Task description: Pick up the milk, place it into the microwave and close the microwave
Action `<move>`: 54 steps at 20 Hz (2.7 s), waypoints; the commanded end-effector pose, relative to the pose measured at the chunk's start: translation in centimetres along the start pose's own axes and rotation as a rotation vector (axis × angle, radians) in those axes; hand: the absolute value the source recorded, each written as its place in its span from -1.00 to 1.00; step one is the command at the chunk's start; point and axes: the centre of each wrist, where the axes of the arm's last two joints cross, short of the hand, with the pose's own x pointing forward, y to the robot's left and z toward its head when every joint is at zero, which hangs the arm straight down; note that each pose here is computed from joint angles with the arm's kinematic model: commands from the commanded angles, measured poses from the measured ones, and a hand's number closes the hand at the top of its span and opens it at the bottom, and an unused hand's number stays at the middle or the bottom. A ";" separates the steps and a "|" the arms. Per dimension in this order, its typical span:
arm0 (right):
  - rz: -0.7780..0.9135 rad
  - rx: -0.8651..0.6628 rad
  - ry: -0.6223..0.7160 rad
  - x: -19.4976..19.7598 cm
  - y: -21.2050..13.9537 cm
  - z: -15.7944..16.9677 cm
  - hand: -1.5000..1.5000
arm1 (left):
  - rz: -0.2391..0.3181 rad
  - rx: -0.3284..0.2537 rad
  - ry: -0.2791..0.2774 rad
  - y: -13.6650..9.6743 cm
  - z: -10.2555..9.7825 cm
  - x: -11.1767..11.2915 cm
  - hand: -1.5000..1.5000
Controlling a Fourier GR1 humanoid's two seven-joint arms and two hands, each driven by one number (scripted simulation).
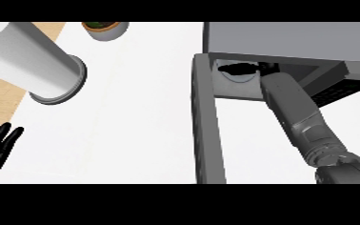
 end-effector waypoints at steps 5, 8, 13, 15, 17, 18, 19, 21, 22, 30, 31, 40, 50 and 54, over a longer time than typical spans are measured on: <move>-0.266 0.055 0.043 -2.9 -0.2 3.5 -1.00 | 0.031 -0.071 0.015 -2.5 -2.0 -0.1 1.00; -0.352 0.083 0.059 -3.6 -0.1 4.6 -1.00 | 0.075 -0.090 0.066 -3.6 -1.9 -0.8 1.00; -0.439 0.089 0.078 -5.1 1.0 7.7 -1.00 | 0.078 -0.115 0.066 -6.1 -3.5 -0.2 1.00; -0.427 0.107 0.073 -6.3 0.7 9.8 -1.00 | 0.091 -0.133 0.088 -6.8 -3.9 -2.1 1.00; -0.429 0.121 0.091 -6.9 0.7 11.3 -1.00 | 0.097 -0.137 0.113 -7.7 -3.7 -2.8 1.00; -0.439 0.114 0.073 -7.0 0.8 11.6 -1.00 | 0.090 -0.152 0.095 -7.2 -5.1 -3.5 1.00; -0.446 0.125 0.072 -7.9 1.1 14.2 -1.00 | 0.091 -0.170 0.099 -7.9 -5.3 -3.1 1.00; -0.410 0.150 0.087 -8.2 0.8 15.1 -1.00 | 0.081 -0.190 0.120 -9.5 -5.8 -1.9 1.00; -0.425 0.117 0.082 -8.2 0.1 15.1 -1.00 | 0.054 -0.218 0.088 -8.7 -6.5 -2.8 1.00; -0.418 0.080 0.109 -9.1 -2.9 20.8 -1.00 | -0.015 -0.294 0.085 -13.1 -10.3 -4.1 1.00; -0.410 0.093 0.106 -9.3 -5.4 20.6 -1.00 | -0.002 -0.331 0.095 -13.4 -10.9 -3.8 1.00; -0.401 0.076 0.055 -7.5 -9.9 26.3 -1.00 | -0.104 -0.505 0.200 -18.5 -12.3 -11.7 1.00; -0.434 0.163 -0.071 -1.7 -13.8 25.8 -1.00 | -0.212 -0.421 0.144 -23.0 -12.4 -18.2 1.00; -0.502 0.175 -0.114 -0.3 -14.1 24.4 -1.00 | -0.187 -0.372 0.103 -23.4 -13.4 -19.9 1.00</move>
